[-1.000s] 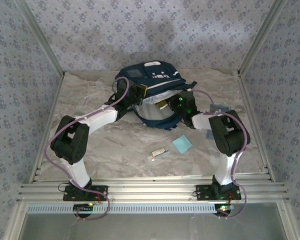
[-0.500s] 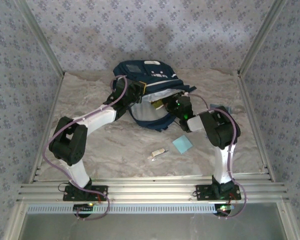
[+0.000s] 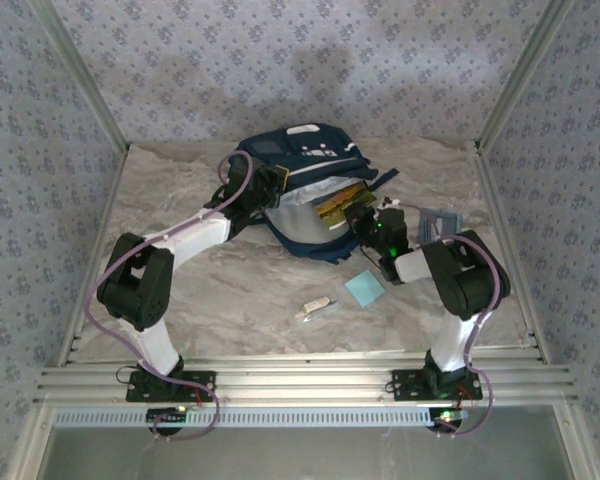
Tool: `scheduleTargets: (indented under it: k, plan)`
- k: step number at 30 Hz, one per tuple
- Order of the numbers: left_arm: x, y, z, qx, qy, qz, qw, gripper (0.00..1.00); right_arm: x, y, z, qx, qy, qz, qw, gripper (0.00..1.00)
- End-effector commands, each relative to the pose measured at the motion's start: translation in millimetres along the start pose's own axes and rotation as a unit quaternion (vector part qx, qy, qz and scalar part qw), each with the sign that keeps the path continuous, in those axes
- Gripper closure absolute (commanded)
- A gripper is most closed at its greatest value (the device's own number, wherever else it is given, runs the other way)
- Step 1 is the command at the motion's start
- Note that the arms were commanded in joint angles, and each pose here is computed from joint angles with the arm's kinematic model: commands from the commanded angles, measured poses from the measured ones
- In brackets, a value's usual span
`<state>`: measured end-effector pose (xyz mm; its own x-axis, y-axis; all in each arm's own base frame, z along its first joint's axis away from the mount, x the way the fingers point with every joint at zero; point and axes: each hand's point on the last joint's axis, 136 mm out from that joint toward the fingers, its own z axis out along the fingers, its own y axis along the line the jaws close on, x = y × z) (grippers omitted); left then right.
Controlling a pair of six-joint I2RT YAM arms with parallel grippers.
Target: Pack books, pencil case, and school supplies into a backpack
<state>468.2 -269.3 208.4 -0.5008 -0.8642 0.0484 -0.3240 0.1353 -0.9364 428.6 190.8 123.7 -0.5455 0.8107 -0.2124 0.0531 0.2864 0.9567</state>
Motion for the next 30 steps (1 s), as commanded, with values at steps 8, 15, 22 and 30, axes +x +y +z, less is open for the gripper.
scheduleTargets:
  k: [8,15,22,30]
  plan:
    - [-1,-63,-18,0.098,-0.008,-0.001,0.995,1.00,-17,77,10,-0.097,-0.028,-0.049,0.994,1.00]
    - [19,-72,-19,0.109,0.017,0.000,0.994,1.00,-4,84,63,-0.116,-0.022,-0.040,0.992,1.00]
    - [23,-73,-22,0.109,0.024,-0.001,0.994,1.00,7,69,112,-0.095,-0.015,-0.042,0.995,1.00]
    - [8,-61,-26,0.098,0.003,-0.004,0.995,1.00,6,36,117,-0.030,0.000,-0.034,0.999,0.60]
